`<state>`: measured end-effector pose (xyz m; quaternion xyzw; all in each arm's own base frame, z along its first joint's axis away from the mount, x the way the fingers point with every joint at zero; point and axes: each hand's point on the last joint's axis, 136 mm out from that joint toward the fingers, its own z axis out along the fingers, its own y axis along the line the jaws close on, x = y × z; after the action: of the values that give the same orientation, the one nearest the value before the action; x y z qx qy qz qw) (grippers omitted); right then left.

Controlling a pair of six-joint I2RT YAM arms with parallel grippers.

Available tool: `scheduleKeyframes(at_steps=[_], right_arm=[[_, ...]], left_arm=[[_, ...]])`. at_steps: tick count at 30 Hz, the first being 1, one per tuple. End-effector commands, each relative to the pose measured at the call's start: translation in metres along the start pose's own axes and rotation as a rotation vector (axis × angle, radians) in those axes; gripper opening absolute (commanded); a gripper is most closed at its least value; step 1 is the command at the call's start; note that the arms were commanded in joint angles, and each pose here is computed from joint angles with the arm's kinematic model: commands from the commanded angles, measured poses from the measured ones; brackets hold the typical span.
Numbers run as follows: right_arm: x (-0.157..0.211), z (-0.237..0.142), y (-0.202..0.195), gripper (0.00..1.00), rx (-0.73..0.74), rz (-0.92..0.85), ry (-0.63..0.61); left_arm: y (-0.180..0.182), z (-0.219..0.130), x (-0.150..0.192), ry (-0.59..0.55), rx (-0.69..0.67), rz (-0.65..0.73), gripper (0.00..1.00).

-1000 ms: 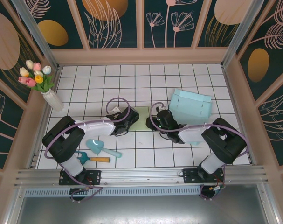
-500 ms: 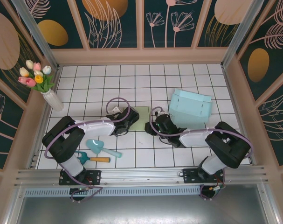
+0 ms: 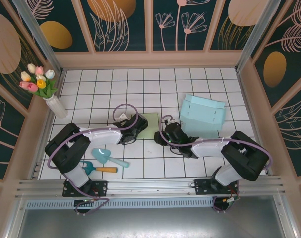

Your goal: Fold the paper box

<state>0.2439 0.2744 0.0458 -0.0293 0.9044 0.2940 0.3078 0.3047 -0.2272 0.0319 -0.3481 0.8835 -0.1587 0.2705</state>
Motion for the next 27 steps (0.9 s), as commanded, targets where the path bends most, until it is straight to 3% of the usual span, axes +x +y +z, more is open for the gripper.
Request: scheduleKeyframes(at_steps=[1, 11, 27], right_arm=[[0.007, -0.001, -0.001, 0.42, 0.000, -0.005, 0.014], [0.008, 0.004, 0.014, 0.40, -0.080, -0.012, 0.024], [0.008, 0.015, -0.011, 0.38, 0.000, -0.134, -0.042]], left_arm=[[0.028, 0.006, -0.002, -0.016, -0.087, 0.014, 0.82], [0.031, 0.005, -0.002, -0.017, -0.090, 0.017, 0.82], [0.032, 0.009, 0.000, -0.014, -0.100, 0.029, 0.82]])
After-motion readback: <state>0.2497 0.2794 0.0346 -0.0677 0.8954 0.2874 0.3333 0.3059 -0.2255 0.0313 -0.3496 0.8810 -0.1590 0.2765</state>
